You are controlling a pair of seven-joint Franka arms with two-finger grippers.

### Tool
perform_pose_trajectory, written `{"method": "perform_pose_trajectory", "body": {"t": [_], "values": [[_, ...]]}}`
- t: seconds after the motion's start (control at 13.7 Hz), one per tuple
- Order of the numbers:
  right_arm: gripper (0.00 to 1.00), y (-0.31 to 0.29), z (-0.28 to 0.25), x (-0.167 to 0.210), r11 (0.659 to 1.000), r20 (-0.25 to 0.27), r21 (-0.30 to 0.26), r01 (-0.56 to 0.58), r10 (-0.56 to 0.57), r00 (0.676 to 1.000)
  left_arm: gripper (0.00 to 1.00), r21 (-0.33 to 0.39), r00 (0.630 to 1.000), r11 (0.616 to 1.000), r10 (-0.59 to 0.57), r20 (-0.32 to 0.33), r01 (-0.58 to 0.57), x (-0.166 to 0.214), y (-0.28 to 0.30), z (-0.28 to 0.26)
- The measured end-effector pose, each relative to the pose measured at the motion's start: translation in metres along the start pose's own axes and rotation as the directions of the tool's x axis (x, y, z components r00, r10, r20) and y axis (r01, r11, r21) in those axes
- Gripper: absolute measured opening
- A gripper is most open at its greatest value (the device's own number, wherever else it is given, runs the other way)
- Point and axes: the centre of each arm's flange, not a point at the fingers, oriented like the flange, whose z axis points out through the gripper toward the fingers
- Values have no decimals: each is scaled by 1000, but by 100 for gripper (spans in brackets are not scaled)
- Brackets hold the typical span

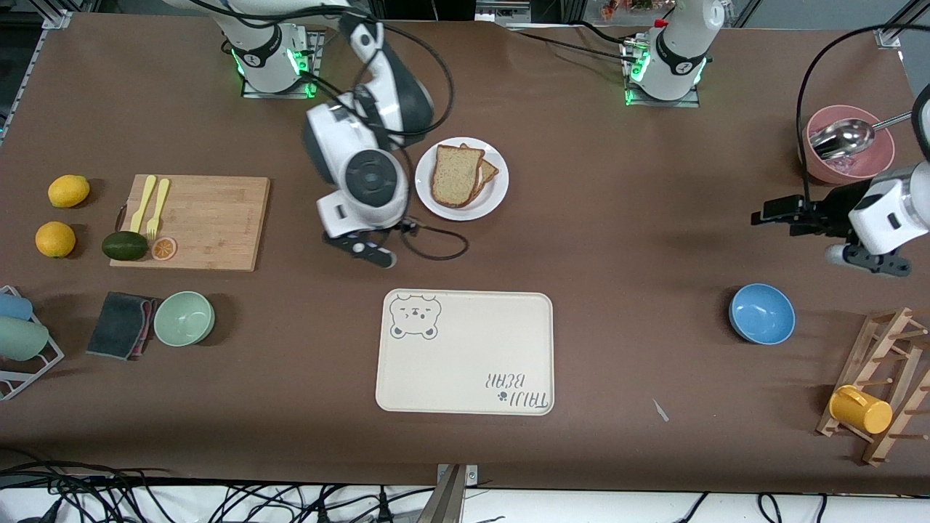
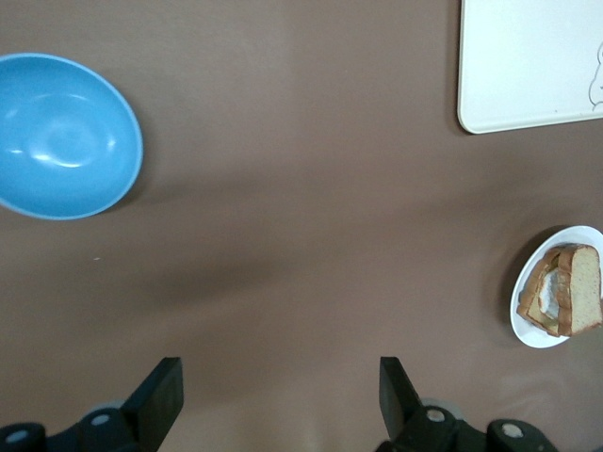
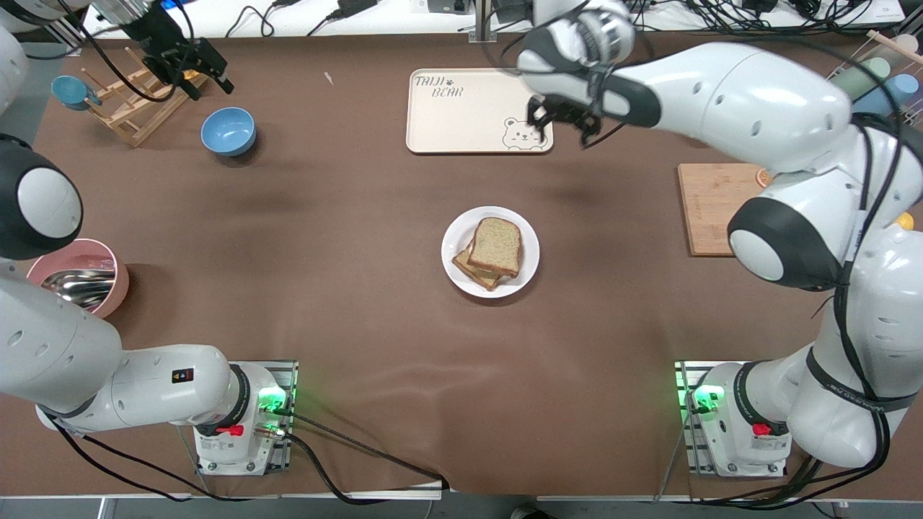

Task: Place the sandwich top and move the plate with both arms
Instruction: 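Retract the right gripper while the left gripper reaches toward the plate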

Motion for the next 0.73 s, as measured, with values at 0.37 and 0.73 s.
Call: {"method": "perform_pose_trajectory", "body": {"t": [0.37,0.73], "values": [[100,119,-43,90,975,-54,-11,222,-222,974,93,-134,996,990,54,75,-44,31,5,72],[100,210,-78,130,959,-107,-12,282,-282,953,91,-254,997,966,67,48,-53,53,16,111]]}}
